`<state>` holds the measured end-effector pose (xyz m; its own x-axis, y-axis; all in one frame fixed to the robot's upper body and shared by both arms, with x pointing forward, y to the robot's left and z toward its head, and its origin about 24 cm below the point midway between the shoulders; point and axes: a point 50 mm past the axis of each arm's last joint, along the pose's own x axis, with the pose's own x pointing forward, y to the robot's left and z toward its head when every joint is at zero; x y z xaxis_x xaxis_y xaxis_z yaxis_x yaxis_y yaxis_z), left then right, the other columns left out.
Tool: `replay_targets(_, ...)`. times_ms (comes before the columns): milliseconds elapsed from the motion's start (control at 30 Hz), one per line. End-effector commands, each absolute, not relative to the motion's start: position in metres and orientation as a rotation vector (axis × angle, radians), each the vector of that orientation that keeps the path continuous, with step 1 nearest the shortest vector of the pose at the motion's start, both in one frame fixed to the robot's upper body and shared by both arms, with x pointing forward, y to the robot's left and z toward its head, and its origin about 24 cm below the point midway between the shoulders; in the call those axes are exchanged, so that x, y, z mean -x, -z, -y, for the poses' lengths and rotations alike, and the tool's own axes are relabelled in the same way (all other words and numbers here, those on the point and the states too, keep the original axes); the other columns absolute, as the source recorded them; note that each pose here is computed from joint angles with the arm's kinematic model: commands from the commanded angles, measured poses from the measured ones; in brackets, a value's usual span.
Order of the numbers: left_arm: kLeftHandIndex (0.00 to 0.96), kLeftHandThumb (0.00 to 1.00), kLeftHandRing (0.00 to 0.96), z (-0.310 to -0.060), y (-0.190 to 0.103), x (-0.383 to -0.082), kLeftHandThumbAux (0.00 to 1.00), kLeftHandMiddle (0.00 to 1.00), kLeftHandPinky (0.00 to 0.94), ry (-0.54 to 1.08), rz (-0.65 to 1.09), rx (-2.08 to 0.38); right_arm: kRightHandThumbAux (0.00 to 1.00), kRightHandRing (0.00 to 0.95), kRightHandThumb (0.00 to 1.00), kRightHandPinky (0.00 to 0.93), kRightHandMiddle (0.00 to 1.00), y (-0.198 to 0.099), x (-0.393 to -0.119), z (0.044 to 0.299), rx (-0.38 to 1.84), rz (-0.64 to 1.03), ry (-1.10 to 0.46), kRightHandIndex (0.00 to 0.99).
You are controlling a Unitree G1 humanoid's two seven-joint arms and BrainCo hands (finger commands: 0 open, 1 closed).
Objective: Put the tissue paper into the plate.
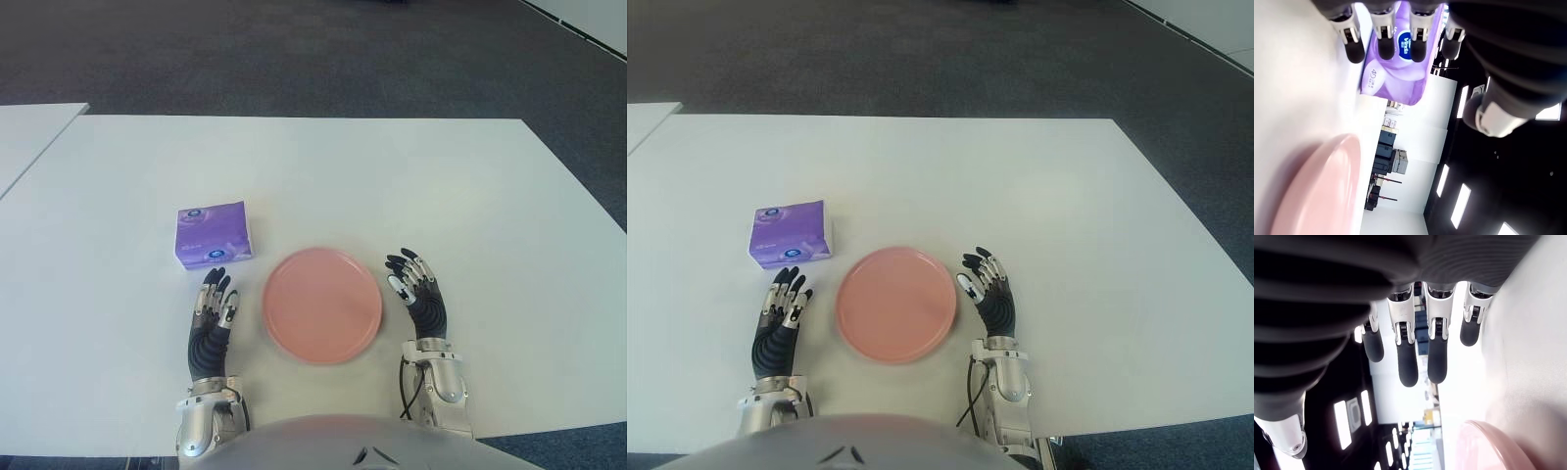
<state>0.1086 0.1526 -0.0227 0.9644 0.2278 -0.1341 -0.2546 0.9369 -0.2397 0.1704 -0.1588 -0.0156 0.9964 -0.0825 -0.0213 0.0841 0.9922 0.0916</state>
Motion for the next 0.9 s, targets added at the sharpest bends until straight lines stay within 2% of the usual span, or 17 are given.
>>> replay_targets(33, 0.060, 0.183, 0.045, -0.146, 0.044, -0.088, 0.589, 0.082, 0.049, -0.286, -0.268, 0.283, 0.595, 0.280, 0.253, 0.159, 0.324, 0.062, -0.135, 0.161, -0.117, -0.318, 0.118, 0.184)
replay_targets(533, 0.059, 0.174, 0.043, -0.146, 0.043, -0.089, 0.616, 0.079, 0.048, -0.284, -0.273, 0.269, 0.617, 0.294, 0.291, 0.219, 0.328, 0.065, -0.136, 0.161, -0.118, -0.342, 0.125, 0.184)
replay_targets(667, 0.053, 0.162, 0.040, -0.146, 0.031, -0.090, 0.640, 0.070, 0.043, -0.275, -0.254, 0.193, 0.607, 0.280, 0.271, 0.184, 0.313, 0.067, -0.136, 0.162, -0.107, -0.348, 0.123, 0.184)
replay_targets(733, 0.050, 0.154, 0.038, -0.147, 0.023, -0.092, 0.652, 0.066, 0.041, -0.278, -0.236, 0.134, 0.604, 0.274, 0.264, 0.177, 0.307, 0.069, -0.136, 0.162, -0.103, -0.351, 0.122, 0.185)
replay_targets(867, 0.050, 0.146, 0.052, -0.151, -0.011, -0.102, 0.669, 0.069, 0.064, -0.285, -0.076, -0.141, 0.603, 0.270, 0.261, 0.199, 0.300, 0.071, -0.135, 0.162, -0.101, -0.353, 0.123, 0.186)
replay_targets(900, 0.050, 0.146, 0.054, -0.150, -0.029, -0.108, 0.669, 0.070, 0.068, -0.284, 0.014, -0.327, 0.603, 0.270, 0.261, 0.203, 0.300, 0.072, -0.136, 0.163, -0.103, -0.357, 0.126, 0.187)
